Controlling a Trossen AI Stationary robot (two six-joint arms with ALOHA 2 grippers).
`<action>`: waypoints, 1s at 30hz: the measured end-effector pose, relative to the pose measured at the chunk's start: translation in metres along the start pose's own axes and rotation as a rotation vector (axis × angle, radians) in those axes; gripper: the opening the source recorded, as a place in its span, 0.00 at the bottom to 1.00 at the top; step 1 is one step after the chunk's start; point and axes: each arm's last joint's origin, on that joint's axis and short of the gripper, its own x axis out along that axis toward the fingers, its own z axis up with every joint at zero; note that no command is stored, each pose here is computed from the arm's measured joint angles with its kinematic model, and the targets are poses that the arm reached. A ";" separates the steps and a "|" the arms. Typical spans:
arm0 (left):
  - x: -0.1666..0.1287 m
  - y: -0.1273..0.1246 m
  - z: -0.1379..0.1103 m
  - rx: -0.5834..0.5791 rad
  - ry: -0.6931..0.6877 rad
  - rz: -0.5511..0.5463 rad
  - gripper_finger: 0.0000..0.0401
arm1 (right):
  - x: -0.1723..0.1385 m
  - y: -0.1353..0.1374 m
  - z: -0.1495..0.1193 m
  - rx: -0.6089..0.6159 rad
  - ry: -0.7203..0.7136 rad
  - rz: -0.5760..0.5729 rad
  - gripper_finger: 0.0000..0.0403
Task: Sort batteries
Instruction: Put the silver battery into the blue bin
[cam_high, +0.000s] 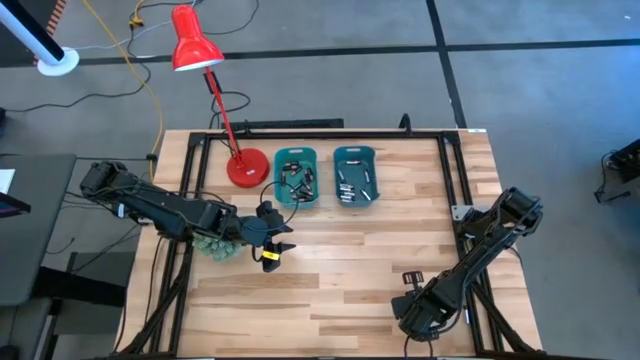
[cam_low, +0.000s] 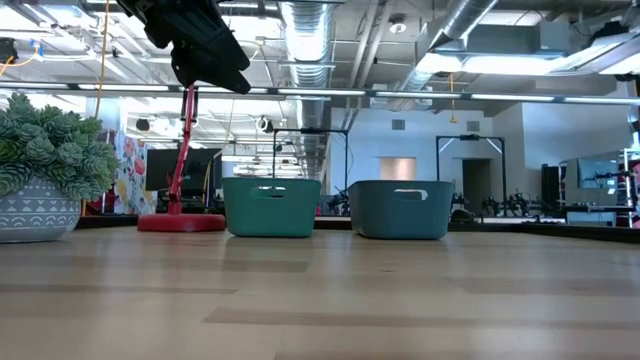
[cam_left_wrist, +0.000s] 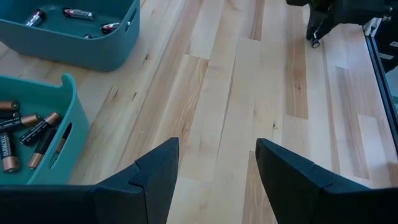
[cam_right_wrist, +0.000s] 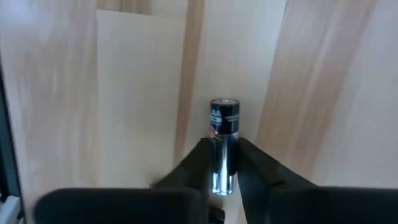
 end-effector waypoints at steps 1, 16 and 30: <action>0.000 0.000 0.000 0.000 0.000 0.000 0.52 | 0.000 0.000 0.000 0.001 0.001 0.000 0.18; 0.000 0.000 0.000 0.000 0.001 0.000 0.52 | -0.020 -0.016 0.029 0.047 0.022 -0.039 0.04; 0.000 0.000 0.000 0.000 0.000 0.000 0.52 | -0.058 -0.074 0.079 0.170 0.011 -0.084 0.04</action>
